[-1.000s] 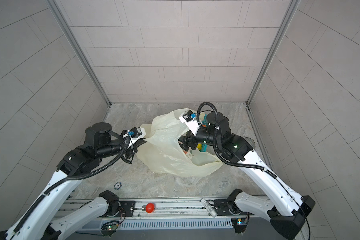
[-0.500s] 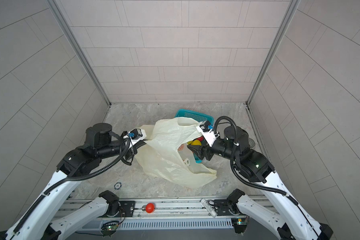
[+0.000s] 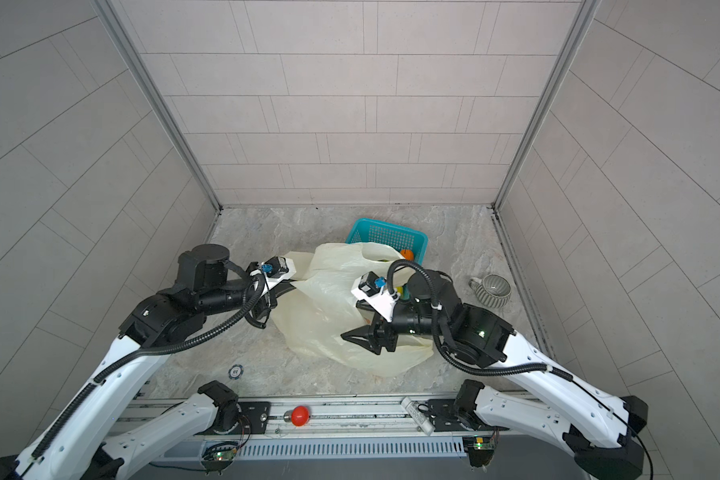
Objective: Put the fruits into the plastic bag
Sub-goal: 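Lift the bag with both grippers, pulling it off the basket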
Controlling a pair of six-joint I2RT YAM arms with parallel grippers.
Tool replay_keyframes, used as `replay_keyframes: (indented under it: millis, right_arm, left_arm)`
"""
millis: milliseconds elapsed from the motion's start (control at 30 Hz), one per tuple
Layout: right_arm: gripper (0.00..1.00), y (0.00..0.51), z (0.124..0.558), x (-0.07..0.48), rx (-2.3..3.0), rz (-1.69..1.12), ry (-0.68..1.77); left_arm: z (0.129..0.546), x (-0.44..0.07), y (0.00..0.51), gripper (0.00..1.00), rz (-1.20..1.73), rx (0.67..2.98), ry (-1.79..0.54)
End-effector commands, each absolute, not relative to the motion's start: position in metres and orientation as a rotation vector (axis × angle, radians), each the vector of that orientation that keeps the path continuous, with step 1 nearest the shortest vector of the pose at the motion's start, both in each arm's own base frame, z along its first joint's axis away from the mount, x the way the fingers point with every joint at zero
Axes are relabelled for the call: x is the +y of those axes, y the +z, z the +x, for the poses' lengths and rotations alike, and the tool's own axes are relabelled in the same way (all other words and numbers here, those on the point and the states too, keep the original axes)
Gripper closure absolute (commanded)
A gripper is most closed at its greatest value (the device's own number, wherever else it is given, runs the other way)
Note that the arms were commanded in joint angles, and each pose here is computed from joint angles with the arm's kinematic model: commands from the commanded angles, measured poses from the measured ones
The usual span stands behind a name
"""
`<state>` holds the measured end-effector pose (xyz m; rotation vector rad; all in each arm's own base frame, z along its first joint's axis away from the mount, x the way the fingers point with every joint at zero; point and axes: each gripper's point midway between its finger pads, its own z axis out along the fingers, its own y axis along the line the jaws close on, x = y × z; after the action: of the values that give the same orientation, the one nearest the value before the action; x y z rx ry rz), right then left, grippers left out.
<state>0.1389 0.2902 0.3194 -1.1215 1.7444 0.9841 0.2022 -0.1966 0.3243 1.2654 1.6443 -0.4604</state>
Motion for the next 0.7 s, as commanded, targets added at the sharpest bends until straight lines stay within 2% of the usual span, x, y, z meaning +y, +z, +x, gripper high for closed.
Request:
replay_keyframes:
  millis: [0,100,133,200,233,267,300,467,667]
  right_arm:
    - [0.47,0.339,0.160,0.309,1.675,-1.023,0.980]
    - [0.95,0.340,0.176,0.320,1.701,-1.012,0.934]
    - [1.00,0.339,0.181,0.321,1.717,-1.004,0.911]
    - [1.00,0.343,0.189,0.323,1.724,-0.976,0.887]
    - [1.00,0.345,0.193,0.323,1.723,-0.956,0.878]
    - [1.00,0.348,0.197,0.322,1.724,-0.923,0.867]
    - [1.00,0.351,0.201,0.322,1.720,-0.895,0.856]
    - [1.00,0.374,0.238,0.309,1.737,-0.653,0.748]
    - [1.00,0.396,0.289,0.300,1.786,-0.245,0.751]
  left_arm:
    - [0.200,-0.199,0.332,1.00,1.262,1.613,-0.490]
    - [0.197,-0.200,0.331,1.00,1.266,1.613,-0.504]
    - [0.197,-0.200,0.331,0.97,1.255,1.622,-0.513]
    - [0.198,-0.201,0.335,0.37,1.213,1.643,-0.540]
    - [0.200,-0.201,0.338,0.19,1.181,1.656,-0.559]
    - [0.201,-0.202,0.340,0.07,1.148,1.673,-0.580]
    - [0.203,-0.202,0.346,0.00,1.096,1.700,-0.608]
    - [0.229,-0.197,0.349,0.00,0.903,1.937,-0.624]
    - [0.238,-0.193,0.364,0.00,0.694,1.841,-0.663]
